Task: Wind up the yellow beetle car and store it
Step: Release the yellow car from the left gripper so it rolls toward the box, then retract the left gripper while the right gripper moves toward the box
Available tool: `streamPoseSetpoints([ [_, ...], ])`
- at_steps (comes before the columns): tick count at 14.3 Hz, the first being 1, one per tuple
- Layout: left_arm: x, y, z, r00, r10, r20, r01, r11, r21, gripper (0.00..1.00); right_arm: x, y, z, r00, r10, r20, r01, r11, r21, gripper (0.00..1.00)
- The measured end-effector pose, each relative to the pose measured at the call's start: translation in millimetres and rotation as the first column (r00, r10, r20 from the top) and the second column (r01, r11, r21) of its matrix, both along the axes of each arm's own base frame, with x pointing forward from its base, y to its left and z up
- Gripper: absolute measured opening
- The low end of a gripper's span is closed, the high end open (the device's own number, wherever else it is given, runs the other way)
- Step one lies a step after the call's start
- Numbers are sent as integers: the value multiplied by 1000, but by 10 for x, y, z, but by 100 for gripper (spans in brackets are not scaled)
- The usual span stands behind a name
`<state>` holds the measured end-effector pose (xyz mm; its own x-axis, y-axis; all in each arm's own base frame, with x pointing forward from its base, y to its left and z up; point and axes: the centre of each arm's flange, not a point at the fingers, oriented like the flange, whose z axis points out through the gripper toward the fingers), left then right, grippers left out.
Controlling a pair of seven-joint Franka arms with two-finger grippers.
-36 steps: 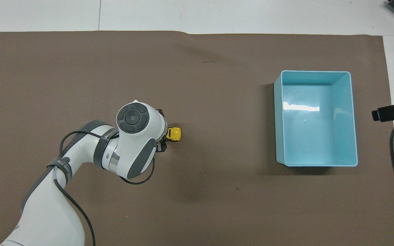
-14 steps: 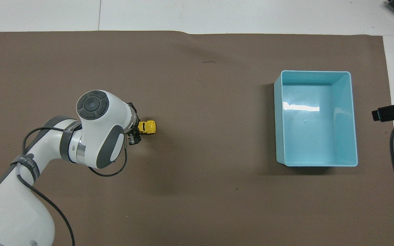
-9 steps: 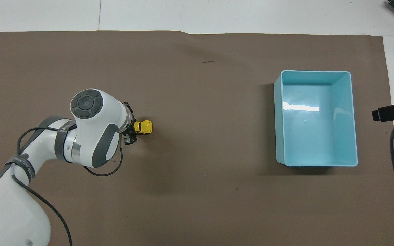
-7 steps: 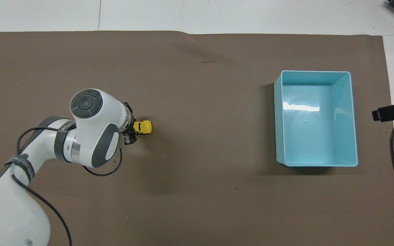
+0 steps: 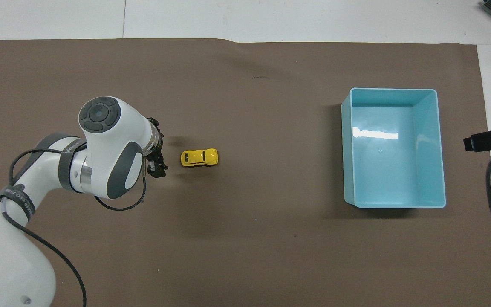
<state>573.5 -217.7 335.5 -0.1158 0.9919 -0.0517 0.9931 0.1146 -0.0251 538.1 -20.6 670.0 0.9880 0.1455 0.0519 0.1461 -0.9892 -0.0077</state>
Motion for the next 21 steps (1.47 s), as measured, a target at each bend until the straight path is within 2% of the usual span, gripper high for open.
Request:
streamPoseSetpoints([
  [7,127,21,189,997,-57,43,57,998,-10,100,0,0,1,1000,0,0,0,1000,0,100],
  [12,269,115,441,984,-148,101,150,989,-15,100,0,16,3,1000,3,1,-3,1000,0,100],
  [14,286,120,550,964,-235,126,238,971,-9,100,2,63,3,1000,11,1,-11,1000,0,100],
  [17,287,212,790,910,-378,167,382,924,12,100,3,122,3,1000,22,1,-22,1000,8,100],
  [21,274,494,1089,834,-521,181,522,852,43,100,0,162,9,1000,29,3,-29,999,24,100],
])
